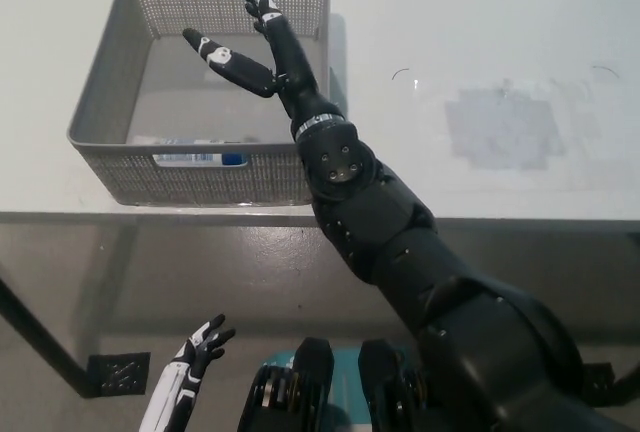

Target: Use the right hand to pick up a shampoo and place it into a container on the left side

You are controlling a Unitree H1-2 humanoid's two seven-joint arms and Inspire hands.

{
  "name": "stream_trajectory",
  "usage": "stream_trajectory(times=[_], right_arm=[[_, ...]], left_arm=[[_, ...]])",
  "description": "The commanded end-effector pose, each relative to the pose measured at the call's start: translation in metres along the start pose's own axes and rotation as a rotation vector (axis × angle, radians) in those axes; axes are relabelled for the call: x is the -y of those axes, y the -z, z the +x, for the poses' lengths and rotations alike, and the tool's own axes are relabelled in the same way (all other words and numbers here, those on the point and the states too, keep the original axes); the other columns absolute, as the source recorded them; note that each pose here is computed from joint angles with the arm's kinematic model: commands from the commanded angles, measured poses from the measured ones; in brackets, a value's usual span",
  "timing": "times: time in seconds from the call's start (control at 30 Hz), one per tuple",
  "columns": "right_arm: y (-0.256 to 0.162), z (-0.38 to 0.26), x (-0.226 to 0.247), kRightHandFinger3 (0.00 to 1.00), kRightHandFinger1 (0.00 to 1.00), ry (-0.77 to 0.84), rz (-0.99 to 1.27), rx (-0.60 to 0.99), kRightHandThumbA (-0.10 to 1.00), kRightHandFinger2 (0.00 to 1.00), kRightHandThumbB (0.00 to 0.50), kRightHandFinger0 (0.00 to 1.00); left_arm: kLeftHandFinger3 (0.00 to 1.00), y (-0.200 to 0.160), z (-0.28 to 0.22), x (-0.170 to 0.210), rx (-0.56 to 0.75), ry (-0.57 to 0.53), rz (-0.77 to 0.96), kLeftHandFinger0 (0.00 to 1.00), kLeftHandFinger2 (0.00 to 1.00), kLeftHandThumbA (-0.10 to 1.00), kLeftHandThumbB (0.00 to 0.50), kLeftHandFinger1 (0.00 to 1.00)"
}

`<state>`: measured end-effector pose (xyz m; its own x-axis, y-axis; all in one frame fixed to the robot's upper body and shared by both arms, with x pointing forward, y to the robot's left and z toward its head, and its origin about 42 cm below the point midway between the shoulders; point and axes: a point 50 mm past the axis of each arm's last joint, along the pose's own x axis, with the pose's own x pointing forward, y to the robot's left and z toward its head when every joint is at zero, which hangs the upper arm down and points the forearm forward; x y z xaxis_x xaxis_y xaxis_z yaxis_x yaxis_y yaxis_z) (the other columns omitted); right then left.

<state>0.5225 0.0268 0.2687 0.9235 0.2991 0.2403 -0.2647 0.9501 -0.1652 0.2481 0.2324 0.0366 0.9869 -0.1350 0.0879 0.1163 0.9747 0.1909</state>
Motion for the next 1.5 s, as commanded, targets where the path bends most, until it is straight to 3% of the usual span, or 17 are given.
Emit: stream_trajectory(times=[0.0,0.1,0.23,0.33,0.37,0.4,0.5,0.6,0.73,0.87,1.03,1.2,1.33,1.47], right_arm=[[-0.050,0.021,0.007,1.00,1.00,-0.017,0.031,0.177,0.86,1.00,0.386,1.00],[-0.061,0.024,0.017,1.00,1.00,-0.007,0.020,0.217,0.94,1.00,0.393,1.00],[-0.090,0.023,0.052,1.00,1.00,0.039,0.040,0.342,0.92,1.00,0.342,1.00],[-0.111,0.009,0.082,1.00,1.00,0.096,0.043,0.436,0.93,1.00,0.345,1.00],[-0.118,0.000,0.095,1.00,1.00,0.112,0.044,0.471,0.93,1.00,0.325,1.00],[-0.122,-0.009,0.105,1.00,1.00,0.124,0.040,0.499,0.95,1.00,0.312,1.00],[-0.134,-0.052,0.139,1.00,1.00,0.147,0.058,0.578,0.97,1.00,0.371,1.00],[-0.130,-0.096,0.166,1.00,1.00,0.178,0.068,0.627,0.92,1.00,0.340,1.00],[-0.108,-0.147,0.187,1.00,1.00,0.195,0.076,0.628,0.91,1.00,0.364,1.00],[-0.073,-0.194,0.195,1.00,1.00,0.215,0.070,0.591,0.88,1.00,0.337,1.00],[-0.023,-0.241,0.192,1.00,1.00,0.237,0.083,0.477,0.87,1.00,0.331,1.00],[0.026,-0.275,0.187,1.00,1.00,0.268,0.098,0.359,0.84,1.00,0.290,1.00],[0.064,-0.299,0.173,1.00,1.00,0.272,0.125,0.238,0.86,1.00,0.256,1.00],[0.096,-0.324,0.160,1.00,1.00,0.274,0.139,0.125,0.90,1.00,0.284,1.00]], left_arm=[[0.91,-0.008,0.006,-0.003,0.062,0.013,0.008,0.89,0.82,1.00,0.000,0.88],[0.94,-0.007,0.007,-0.002,0.061,0.019,0.013,0.88,0.80,1.00,0.009,0.86],[0.95,-0.008,0.011,-0.002,0.064,0.024,0.027,0.85,0.78,1.00,0.014,0.84],[0.99,-0.008,0.012,-0.005,0.067,0.031,0.016,0.87,0.79,1.00,0.036,0.86],[0.99,-0.009,0.013,-0.006,0.069,0.031,0.025,0.87,0.80,1.00,0.026,0.86],[1.00,-0.009,0.014,-0.006,0.069,0.031,0.036,0.86,0.80,1.00,0.019,0.85],[0.99,-0.008,0.013,-0.009,0.065,0.027,0.052,0.86,0.87,1.00,0.046,0.89],[1.00,-0.007,0.010,-0.011,0.060,0.028,0.059,0.92,0.97,1.00,0.069,0.94],[1.00,-0.007,0.009,-0.012,0.050,0.015,0.027,1.00,1.00,1.00,0.079,1.00],[1.00,-0.007,0.011,-0.011,0.055,0.017,0.010,1.00,1.00,1.00,0.089,1.00],[1.00,-0.006,0.014,-0.014,0.061,0.001,0.006,1.00,1.00,1.00,0.095,1.00],[1.00,-0.006,0.015,-0.014,0.061,-0.007,0.002,1.00,1.00,1.00,0.070,1.00],[1.00,-0.003,0.009,-0.016,0.046,-0.025,-0.002,1.00,1.00,1.00,0.100,1.00],[1.00,0.001,0.003,-0.014,0.029,-0.026,-0.011,1.00,1.00,1.00,0.099,1.00]])
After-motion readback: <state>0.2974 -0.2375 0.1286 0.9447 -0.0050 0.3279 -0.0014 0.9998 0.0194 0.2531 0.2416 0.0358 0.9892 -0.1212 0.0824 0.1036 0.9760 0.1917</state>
